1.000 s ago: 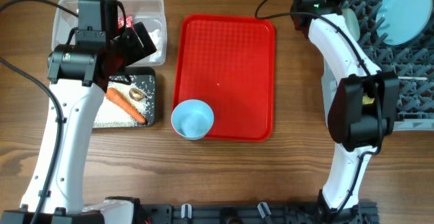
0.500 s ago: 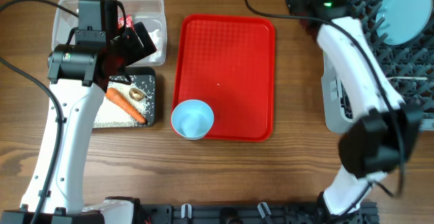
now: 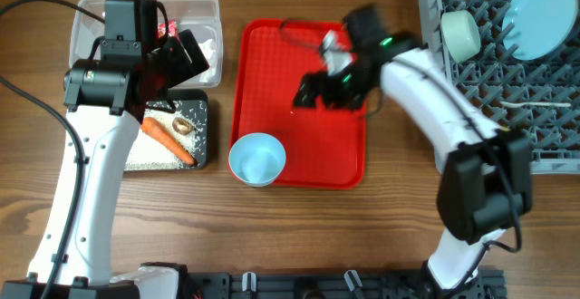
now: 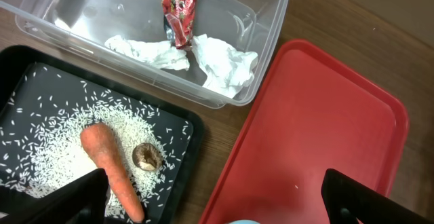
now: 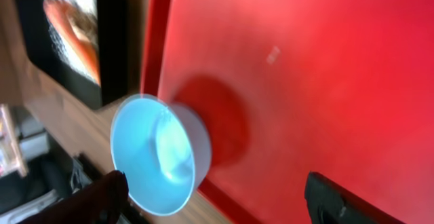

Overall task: Sort waste into correct bins and load items into the dishwasher rack
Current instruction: 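Move the right gripper to the light-blue bowl and grasp its rim, then carry the light-blue bowl with the right gripper and place it in the rack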

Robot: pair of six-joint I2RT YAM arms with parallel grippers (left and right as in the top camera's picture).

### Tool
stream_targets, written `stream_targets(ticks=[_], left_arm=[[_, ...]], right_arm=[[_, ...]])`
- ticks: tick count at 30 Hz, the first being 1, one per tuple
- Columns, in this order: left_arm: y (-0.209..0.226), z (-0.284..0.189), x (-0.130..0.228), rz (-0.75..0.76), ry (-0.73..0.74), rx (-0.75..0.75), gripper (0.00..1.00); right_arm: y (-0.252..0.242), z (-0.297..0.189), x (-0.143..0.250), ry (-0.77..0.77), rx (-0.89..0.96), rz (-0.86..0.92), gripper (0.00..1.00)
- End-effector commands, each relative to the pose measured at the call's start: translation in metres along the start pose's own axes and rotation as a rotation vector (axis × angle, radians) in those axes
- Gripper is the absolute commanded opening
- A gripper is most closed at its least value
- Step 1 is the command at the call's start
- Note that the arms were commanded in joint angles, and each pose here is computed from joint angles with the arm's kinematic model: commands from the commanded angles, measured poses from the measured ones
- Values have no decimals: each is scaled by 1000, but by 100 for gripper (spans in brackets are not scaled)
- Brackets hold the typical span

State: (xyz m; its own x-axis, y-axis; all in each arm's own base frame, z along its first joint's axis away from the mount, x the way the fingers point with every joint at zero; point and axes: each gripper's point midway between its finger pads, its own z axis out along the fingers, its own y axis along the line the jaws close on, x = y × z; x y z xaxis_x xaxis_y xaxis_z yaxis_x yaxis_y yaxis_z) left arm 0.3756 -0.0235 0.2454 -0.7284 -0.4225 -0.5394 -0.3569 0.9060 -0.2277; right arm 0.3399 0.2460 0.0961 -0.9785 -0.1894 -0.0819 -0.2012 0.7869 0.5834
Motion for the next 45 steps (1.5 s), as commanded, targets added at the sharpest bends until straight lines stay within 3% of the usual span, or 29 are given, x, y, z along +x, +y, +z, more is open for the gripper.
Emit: stream_targets(ticks=[1,5,9,14,19,21,22,25,27,36,41,45], left_arm=[[4,0,-4,-4,-12,-17,100],[4,0,-4,-4,-12,-17,100],[4,0,-4,-4,-12,-17,100],[4,0,-4,-4,-12,-17,100],[4,0,-4,-4,-12,-17,100],[4,0,-4,-4,-12,-17,100],[4,0,-4,-4,-12,-17,100],[4,0,-4,-4,-12,-17,100],[4,0,-4,-4,-12,-17,100],[4,0,-4,-4,-12,-17,100],[4,0,-4,-4,-12,-17,100],[4,0,-4,-4,-12,-17,100]], right_arm=[[15,38,32,93,-38,140,83],[17,57,47,114,-2,165,74],[17,62,52,118,33,174,39],[12,75,58,126,96,203,30],[11,86,64,164,93,219,29],[11,86,64,164,93,225,13],[11,86,64,163,94,235,11],[10,87,64,161,98,236,10],[10,86,64,160,98,237,4],[-9,57,33,53,102,280,4],[-51,-14,-13,-216,255,297,4],[-98,-110,-43,-519,556,291,4]])
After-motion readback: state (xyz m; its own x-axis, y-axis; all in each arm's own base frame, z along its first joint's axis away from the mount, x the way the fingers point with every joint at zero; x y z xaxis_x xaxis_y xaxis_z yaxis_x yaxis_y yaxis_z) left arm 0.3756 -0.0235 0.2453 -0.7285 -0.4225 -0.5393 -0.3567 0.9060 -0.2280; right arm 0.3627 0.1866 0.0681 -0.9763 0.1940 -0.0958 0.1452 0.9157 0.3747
